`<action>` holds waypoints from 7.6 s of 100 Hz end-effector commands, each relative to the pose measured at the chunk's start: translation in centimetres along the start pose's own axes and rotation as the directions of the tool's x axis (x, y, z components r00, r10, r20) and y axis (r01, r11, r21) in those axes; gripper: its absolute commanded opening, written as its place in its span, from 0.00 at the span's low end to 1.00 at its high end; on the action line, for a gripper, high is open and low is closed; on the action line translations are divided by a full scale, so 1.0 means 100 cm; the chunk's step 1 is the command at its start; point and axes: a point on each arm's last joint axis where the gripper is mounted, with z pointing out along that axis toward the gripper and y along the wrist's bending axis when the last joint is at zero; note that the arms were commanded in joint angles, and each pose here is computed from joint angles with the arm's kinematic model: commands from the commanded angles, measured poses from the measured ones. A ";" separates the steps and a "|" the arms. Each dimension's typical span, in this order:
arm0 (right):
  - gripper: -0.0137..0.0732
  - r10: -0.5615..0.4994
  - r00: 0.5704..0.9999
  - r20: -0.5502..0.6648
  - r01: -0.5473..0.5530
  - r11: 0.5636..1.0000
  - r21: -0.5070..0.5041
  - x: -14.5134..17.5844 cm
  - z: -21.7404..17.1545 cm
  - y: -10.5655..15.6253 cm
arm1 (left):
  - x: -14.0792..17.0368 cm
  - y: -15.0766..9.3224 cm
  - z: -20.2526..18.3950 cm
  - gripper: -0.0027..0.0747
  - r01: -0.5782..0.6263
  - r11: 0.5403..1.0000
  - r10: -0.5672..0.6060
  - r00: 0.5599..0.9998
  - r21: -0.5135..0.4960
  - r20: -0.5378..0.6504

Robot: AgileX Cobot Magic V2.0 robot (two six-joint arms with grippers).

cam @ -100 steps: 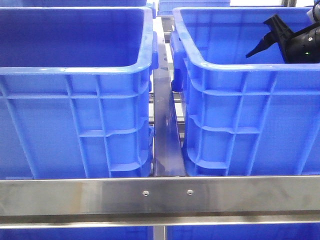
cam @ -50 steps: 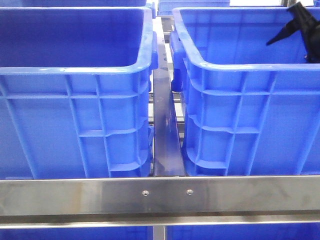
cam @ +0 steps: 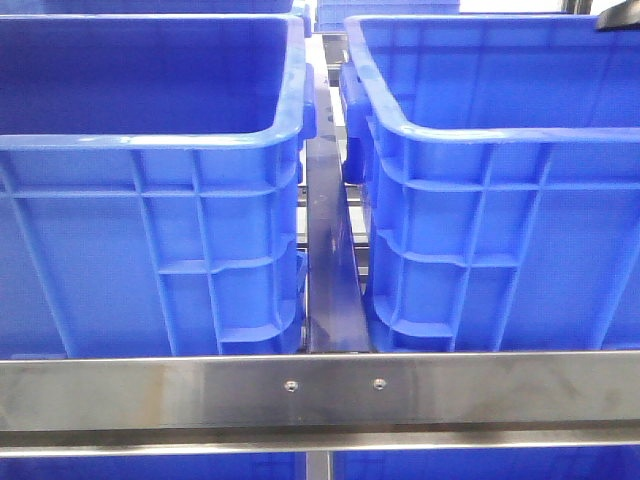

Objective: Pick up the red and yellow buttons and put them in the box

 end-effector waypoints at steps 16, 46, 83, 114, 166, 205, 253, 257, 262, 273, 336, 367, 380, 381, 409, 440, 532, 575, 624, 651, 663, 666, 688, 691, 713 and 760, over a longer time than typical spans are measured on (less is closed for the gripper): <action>0.81 -0.224 0.971 0.087 0.219 0.973 0.068 0.006 -0.063 0.031 | -0.013 0.000 -0.003 0.90 0.001 1.000 -0.002 0.997 0.009 0.083; 0.81 -0.413 0.899 0.147 0.390 0.906 0.165 0.043 -0.128 0.047 | -0.013 0.000 -0.003 0.90 0.001 1.000 -0.002 0.997 0.009 0.083; 0.81 -0.538 0.794 0.283 0.473 0.839 0.269 0.090 -0.197 0.058 | -0.013 0.000 -0.003 0.90 0.002 1.000 -0.003 0.997 0.010 0.083; 0.81 -0.565 0.740 0.364 0.491 0.825 0.281 0.120 -0.226 0.061 | -0.013 0.000 -0.003 0.90 0.002 1.000 -0.003 0.997 0.010 0.083; 0.81 -0.566 0.736 0.371 0.488 0.824 0.289 0.122 -0.228 0.060 | -0.013 0.000 -0.003 0.90 0.002 1.000 -0.003 0.997 0.010 0.083; 0.81 -0.566 0.736 0.371 0.488 0.824 0.289 0.122 -0.228 0.060 | -0.055 -0.003 0.021 0.90 -0.005 1.000 0.005 1.000 -0.007 0.005; 0.81 -0.566 0.736 0.371 0.488 0.824 0.288 0.122 -0.228 0.060 | -0.097 0.017 0.132 0.90 -0.048 0.993 0.017 0.961 -0.106 -0.276; 0.81 -0.566 0.736 0.371 0.488 0.824 0.288 0.122 -0.228 0.060 | -0.098 0.022 0.140 0.90 -0.063 0.993 0.031 0.954 -0.098 -0.298; 0.81 -0.566 0.736 0.371 0.488 0.824 0.288 0.122 -0.228 0.060 | -0.097 0.026 0.150 0.90 -0.081 0.993 0.051 0.943 -0.080 -0.330; 0.81 -0.566 0.736 0.371 0.488 0.824 0.288 0.122 -0.228 0.060 | -0.097 0.039 0.168 0.90 -0.101 0.994 0.076 0.922 -0.046 -0.380; 0.81 -0.566 0.736 0.371 0.488 0.824 0.289 0.122 -0.228 0.060 | -0.077 0.077 0.230 0.90 -0.189 0.982 0.172 0.838 0.020 -0.517; 0.81 -0.566 0.736 0.371 0.488 0.824 0.289 0.122 -0.228 0.060 | -0.072 0.086 0.252 0.90 -0.225 0.973 0.213 0.816 0.044 -0.537; 0.81 -0.566 0.736 0.371 0.488 0.824 0.289 0.122 -0.228 0.060 | -0.076 0.087 0.253 0.90 -0.254 0.966 0.240 0.826 0.044 -0.511; 0.81 -0.566 0.736 0.371 0.488 0.824 0.289 0.122 -0.228 0.060 | -0.076 0.087 0.253 0.90 -0.257 0.966 0.243 0.826 0.044 -0.509; 0.81 -0.566 0.736 0.371 0.488 0.824 0.289 0.122 -0.228 0.060 | -0.060 0.088 0.274 0.90 -0.247 0.967 0.241 0.803 0.064 -0.545; 0.81 -0.566 0.736 0.371 0.488 0.824 0.289 0.122 -0.228 0.060 | -0.058 0.088 0.282 0.90 -0.254 0.965 0.248 0.816 0.062 -0.522; 0.81 -0.566 0.736 0.371 0.488 0.824 0.289 0.122 -0.228 0.060 | -0.046 0.087 0.297 0.78 -0.225 0.971 0.233 0.809 0.083 -0.539; 0.81 -0.566 0.736 0.371 0.488 0.824 0.289 0.122 -0.228 0.060 | -0.070 0.084 0.266 0.01 -0.216 0.974 0.219 0.838 0.066 -0.499; 0.81 -0.566 0.736 0.371 0.488 0.824 0.289 0.122 -0.228 0.060 | -0.077 0.051 0.192 0.01 0.003 0.982 0.079 0.900 0.187 -0.430; 0.81 -0.566 0.736 0.371 0.488 0.824 0.289 0.122 -0.228 0.060 | -0.072 0.020 0.139 0.01 0.070 0.927 0.039 0.960 0.369 -0.277; 0.81 -0.566 0.736 0.371 0.488 0.824 0.289 0.122 -0.228 0.060 | -0.068 0.010 0.114 0.01 0.058 0.909 0.034 0.977 0.413 -0.211; 0.81 -0.566 0.736 0.371 0.488 0.824 0.289 0.122 -0.228 0.060 | -0.067 0.007 0.107 0.01 0.051 0.903 0.034 0.981 0.426 -0.190; 0.81 -0.566 0.736 0.371 0.488 0.824 0.289 0.122 -0.228 0.060 | -0.066 -0.019 0.068 0.01 -0.046 0.818 0.084 0.996 0.573 -0.040; 0.81 -0.566 0.736 0.371 0.488 0.824 0.289 0.122 -0.228 0.060 | -0.067 -0.023 0.063 0.01 -0.063 0.804 0.097 0.995 0.591 -0.025; 0.81 -0.566 0.736 0.371 0.488 0.824 0.289 0.122 -0.228 0.060 | -0.064 -0.056 0.048 0.01 -0.161 0.678 0.205 0.978 0.718 0.026; 0.81 -0.558 0.740 0.376 0.482 0.830 0.283 0.122 -0.228 0.061 | -0.063 -0.094 0.032 0.01 -0.213 0.529 0.237 0.967 0.821 0.098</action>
